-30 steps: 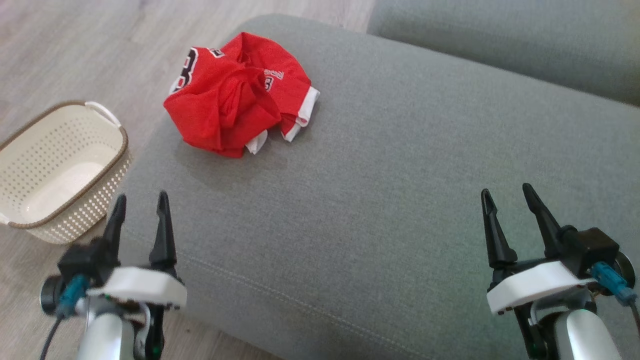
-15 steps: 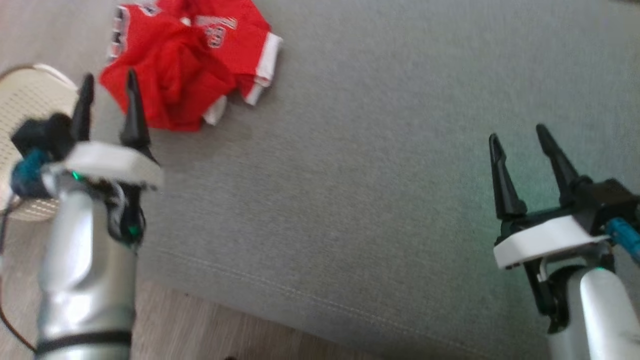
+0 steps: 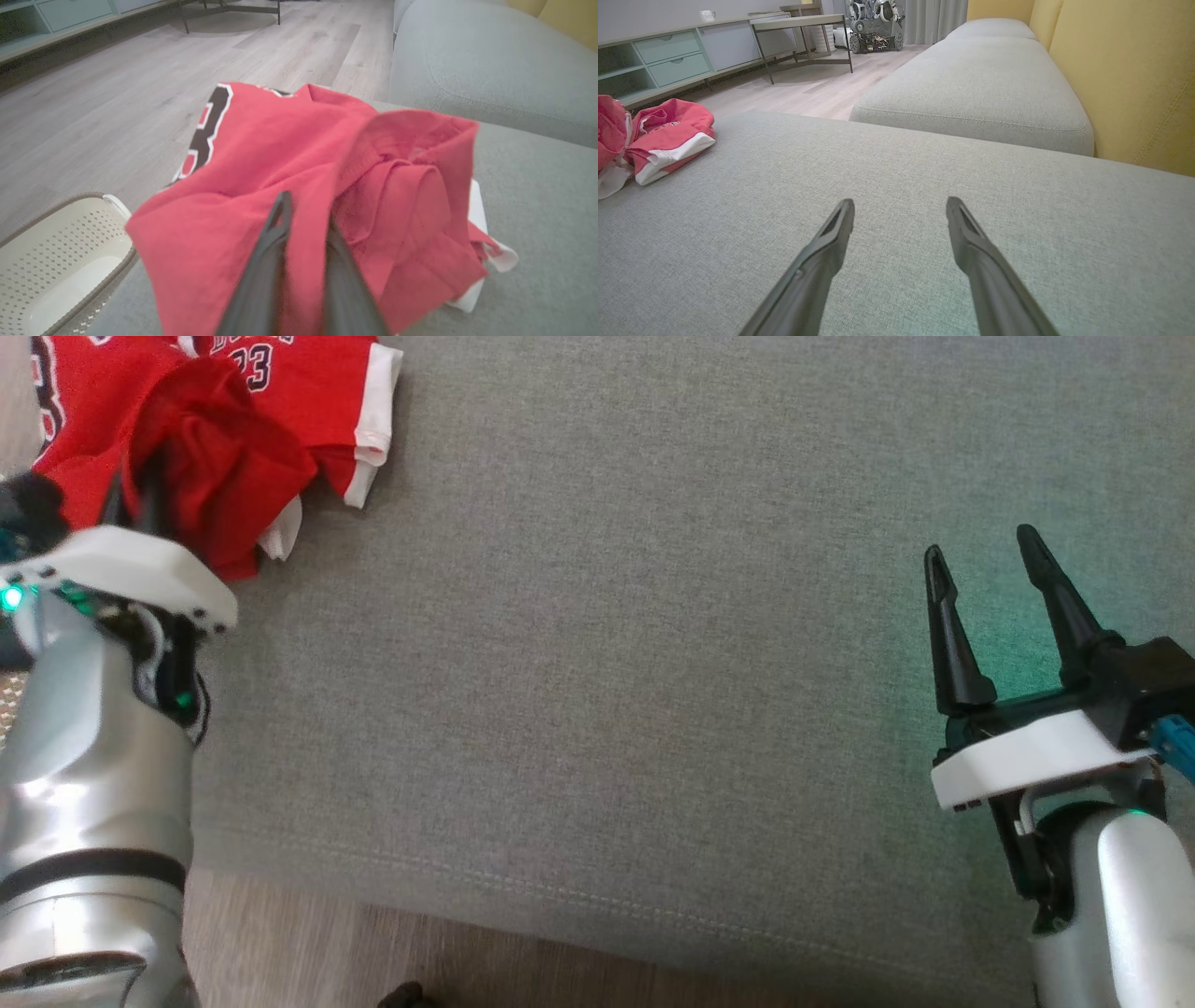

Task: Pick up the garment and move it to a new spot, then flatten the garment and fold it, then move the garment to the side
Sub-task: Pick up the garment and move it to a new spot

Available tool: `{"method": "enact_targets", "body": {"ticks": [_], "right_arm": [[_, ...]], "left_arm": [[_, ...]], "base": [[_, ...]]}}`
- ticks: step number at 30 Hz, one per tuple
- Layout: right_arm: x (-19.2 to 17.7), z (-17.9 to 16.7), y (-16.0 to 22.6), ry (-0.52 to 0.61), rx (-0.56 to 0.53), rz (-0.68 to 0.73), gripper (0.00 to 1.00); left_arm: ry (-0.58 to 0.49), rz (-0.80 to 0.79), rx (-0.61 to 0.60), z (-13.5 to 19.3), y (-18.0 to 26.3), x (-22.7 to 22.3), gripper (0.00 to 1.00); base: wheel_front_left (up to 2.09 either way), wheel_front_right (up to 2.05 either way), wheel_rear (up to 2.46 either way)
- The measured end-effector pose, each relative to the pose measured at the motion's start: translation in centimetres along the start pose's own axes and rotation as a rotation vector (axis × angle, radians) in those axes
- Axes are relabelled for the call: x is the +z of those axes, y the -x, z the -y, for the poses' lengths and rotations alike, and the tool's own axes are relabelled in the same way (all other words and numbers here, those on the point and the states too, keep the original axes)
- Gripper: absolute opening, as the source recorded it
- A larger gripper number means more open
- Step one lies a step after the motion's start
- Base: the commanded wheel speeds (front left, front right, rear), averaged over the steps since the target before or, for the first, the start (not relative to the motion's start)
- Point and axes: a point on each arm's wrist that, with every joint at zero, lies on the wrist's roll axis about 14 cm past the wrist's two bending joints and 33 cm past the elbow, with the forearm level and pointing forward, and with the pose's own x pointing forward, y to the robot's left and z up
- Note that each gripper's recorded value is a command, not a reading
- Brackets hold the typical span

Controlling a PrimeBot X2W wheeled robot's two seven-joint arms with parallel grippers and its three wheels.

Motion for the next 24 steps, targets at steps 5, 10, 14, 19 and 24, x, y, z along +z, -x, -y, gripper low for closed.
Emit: {"method": "enact_targets", "body": {"ticks": [5,10,14,19,24], "right_arm": [[0.8,-0.1,0.1,0.002,-0.003,0.024,1.00],[2.1,-0.2,0.5,0.007,-0.005,0.059,1.00],[3.8,-0.3,1.2,0.008,-0.014,0.109,1.00],[5.7,-0.3,3.1,0.007,-0.034,0.164,1.00],[6.3,-0.1,6.0,-0.010,-0.065,0.185,1.00]], "left_arm": [[0.002,0.174,0.013,-0.7,0.1,5.7,0.00],[-0.015,0.325,0.020,-1.4,1.8,10.4,0.00],[-0.038,0.469,0.012,-1.9,4.5,14.6,0.00],[-0.059,0.627,-0.028,-1.2,8.7,18.8,0.00],[-0.074,0.679,-0.077,0.0,12.8,19.5,0.00]], "base": [[0.00,0.00,0.00],[0.00,0.00,0.00],[0.00,0.00,0.00],[0.00,0.00,0.00],[0.00,0.00,0.00]]}}
